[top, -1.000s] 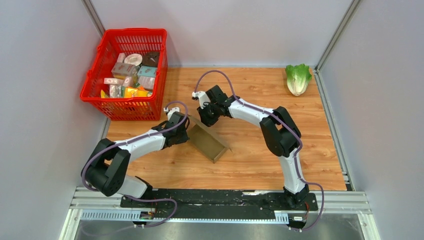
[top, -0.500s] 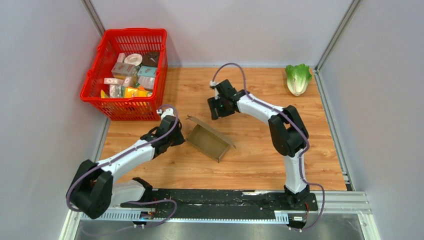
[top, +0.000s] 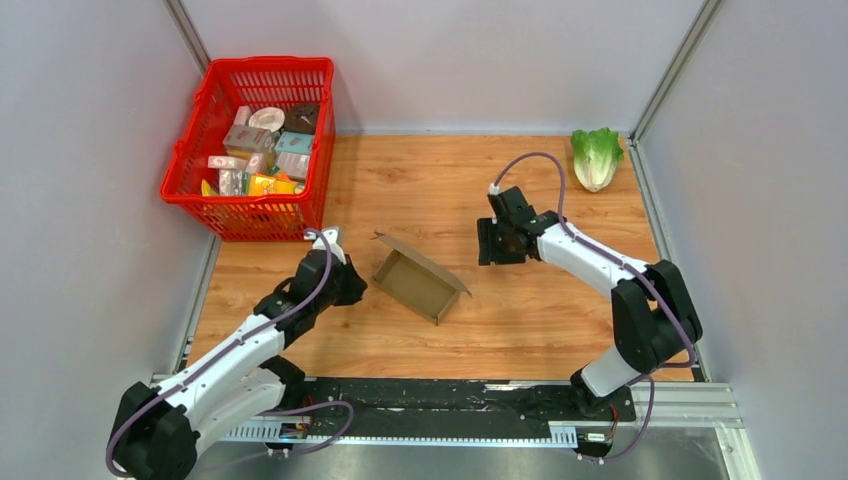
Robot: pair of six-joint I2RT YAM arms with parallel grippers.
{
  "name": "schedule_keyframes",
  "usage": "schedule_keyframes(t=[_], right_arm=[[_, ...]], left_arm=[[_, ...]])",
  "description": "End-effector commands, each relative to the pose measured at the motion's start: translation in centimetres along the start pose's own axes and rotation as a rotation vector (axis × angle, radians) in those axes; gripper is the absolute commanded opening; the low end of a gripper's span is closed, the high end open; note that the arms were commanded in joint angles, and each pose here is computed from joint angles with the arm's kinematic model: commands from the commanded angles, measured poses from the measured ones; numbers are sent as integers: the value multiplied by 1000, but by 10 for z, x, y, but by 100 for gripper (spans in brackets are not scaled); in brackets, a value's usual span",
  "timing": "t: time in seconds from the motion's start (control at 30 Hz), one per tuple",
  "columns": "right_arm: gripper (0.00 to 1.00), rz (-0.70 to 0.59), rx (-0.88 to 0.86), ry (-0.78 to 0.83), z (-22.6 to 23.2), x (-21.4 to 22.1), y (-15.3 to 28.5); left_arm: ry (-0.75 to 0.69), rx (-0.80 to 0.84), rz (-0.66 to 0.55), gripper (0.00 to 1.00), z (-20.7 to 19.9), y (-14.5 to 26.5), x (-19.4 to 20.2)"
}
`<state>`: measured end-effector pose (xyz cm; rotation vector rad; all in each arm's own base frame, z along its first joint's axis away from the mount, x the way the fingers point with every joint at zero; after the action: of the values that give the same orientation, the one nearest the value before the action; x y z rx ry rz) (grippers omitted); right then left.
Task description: Fold the paper box
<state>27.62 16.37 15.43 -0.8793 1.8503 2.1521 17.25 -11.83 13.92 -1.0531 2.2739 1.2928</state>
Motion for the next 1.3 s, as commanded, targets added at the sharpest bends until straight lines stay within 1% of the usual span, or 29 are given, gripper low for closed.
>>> schedule_keyframes(t=[0.0,0.07,0.1,0.17,0.2,0.23,0.27,0.3,0.33,0.4,0.47,0.57,0.7,0.73,0.87,0.97,1.07,1.1,1.13,1.2,1.23,1.27], right_arm=[[52,-61,-155,85,19,1,-10],[48,-90,-178,135,32,-6,-15],[47,-111,-184,148,38,-19,-21],[45,-117,-226,159,48,-33,-29],[43,-88,-233,171,50,-35,-44],[41,-119,-260,188,58,-57,-44],[33,-112,-263,217,65,-62,-48],[31,-94,-254,270,67,-63,-54],[29,-95,-240,298,72,-73,-64],[26,-83,-251,370,81,-73,-74],[23,-69,-283,406,90,-72,-84],[20,-58,-338,451,98,-65,-88],[17,-57,-427,506,116,-53,-88],[15,-53,-459,530,121,-50,-86],[13,-40,-582,651,153,-28,-82],[10,-28,-667,697,165,-13,-82],[9,-17,-662,721,165,-7,-85],[10,-20,-621,700,163,-10,-86],[9,-29,-527,680,157,-16,-90],[11,-11,-451,586,144,-26,-92],[13,-22,-388,539,136,-34,-91],[15,-12,-342,492,124,-39,-89]], left_arm=[[3,42,27,15,-3,-11,6],[-4,-1,42,13,-2,-18,5],[-6,-7,44,12,-5,-20,2],[-4,-25,67,10,-5,-29,4],[1,-24,64,9,-8,-32,2],[5,-29,74,8,-9,-38,3],[0,-39,75,8,-8,-41,2],[2,-43,73,8,-11,-43,0],[1,-51,82,7,-11,-46,0],[0,-52,79,7,-14,-49,-3],[-2,-56,81,7,-15,-52,-3],[-3,-66,73,6,-18,-55,-7],[0,-60,84,4,-24,-62,-10],[4,-64,93,4,-23,-64,-8],[8,-74,86,4,-26,-70,-11],[-11,-81,90,4,-29,-75,-15],[-34,-87,103,4,-33,-80,-18],[-39,-92,111,4,-32,-80,-17],[-39,-89,117,4,-32,-79,-17],[-36,-91,130,4,-27,-75,-11],[-31,-78,114,4,-27,-69,-13],[-32,-101,117,4,-18,-65,-6]])
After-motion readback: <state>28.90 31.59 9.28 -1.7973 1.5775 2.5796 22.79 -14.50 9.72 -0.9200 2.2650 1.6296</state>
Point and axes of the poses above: each gripper's point midway between its finger pads, its own y axis back along the fingers, its own z axis along the line the jaws close on, x = y × z, the point moved 8 cm from there along y, back along the fingers, and after that the axes turned 13 degrees about y, right-handed, at the moved point
